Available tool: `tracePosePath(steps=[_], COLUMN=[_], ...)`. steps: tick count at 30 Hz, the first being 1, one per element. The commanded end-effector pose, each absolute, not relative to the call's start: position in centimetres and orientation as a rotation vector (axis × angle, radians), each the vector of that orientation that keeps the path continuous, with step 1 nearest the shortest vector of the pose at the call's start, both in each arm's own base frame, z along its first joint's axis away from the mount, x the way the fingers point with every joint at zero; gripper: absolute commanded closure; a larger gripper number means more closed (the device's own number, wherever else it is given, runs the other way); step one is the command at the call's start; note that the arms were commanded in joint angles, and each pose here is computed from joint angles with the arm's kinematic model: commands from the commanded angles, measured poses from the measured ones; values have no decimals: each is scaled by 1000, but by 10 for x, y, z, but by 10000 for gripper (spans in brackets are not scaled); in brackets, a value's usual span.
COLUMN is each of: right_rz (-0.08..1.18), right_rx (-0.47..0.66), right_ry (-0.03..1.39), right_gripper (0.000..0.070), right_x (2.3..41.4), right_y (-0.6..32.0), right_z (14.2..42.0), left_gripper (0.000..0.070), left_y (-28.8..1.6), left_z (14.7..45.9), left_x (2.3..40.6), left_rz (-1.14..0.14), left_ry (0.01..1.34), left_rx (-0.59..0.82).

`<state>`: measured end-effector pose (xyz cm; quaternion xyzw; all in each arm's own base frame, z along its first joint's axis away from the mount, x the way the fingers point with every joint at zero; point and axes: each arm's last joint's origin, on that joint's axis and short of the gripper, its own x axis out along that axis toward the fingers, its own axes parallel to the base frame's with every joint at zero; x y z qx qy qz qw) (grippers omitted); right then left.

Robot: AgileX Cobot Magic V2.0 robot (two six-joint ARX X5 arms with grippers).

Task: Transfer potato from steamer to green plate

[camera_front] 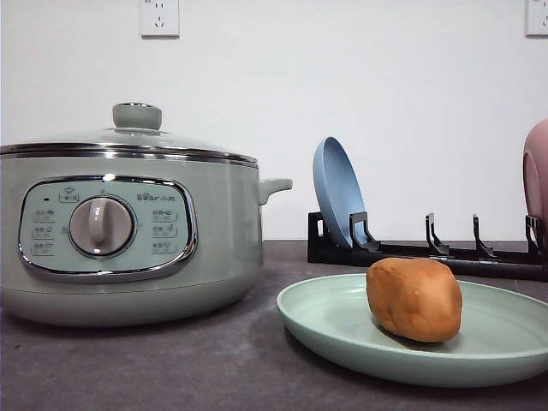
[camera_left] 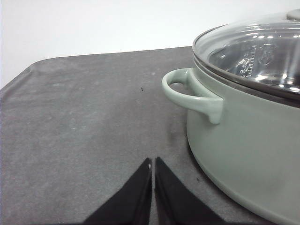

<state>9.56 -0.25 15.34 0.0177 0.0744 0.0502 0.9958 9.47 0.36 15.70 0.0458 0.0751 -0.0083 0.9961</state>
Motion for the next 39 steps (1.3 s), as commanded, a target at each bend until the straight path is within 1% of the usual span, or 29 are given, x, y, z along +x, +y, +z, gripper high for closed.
tracePosePath(steps=[1, 39], right_rz=[98, 98], right_rx=[45, 45], right_ry=[150, 150], right_gripper=[700, 700], right_x=[96, 96], right_y=[-3, -3], right_z=[152, 152], left_gripper=[698, 698], left_y=[4, 4], left_z=[149, 149], left_x=[96, 96], left_rz=[-13, -13], left_ry=[177, 177], left_rx=[80, 80])
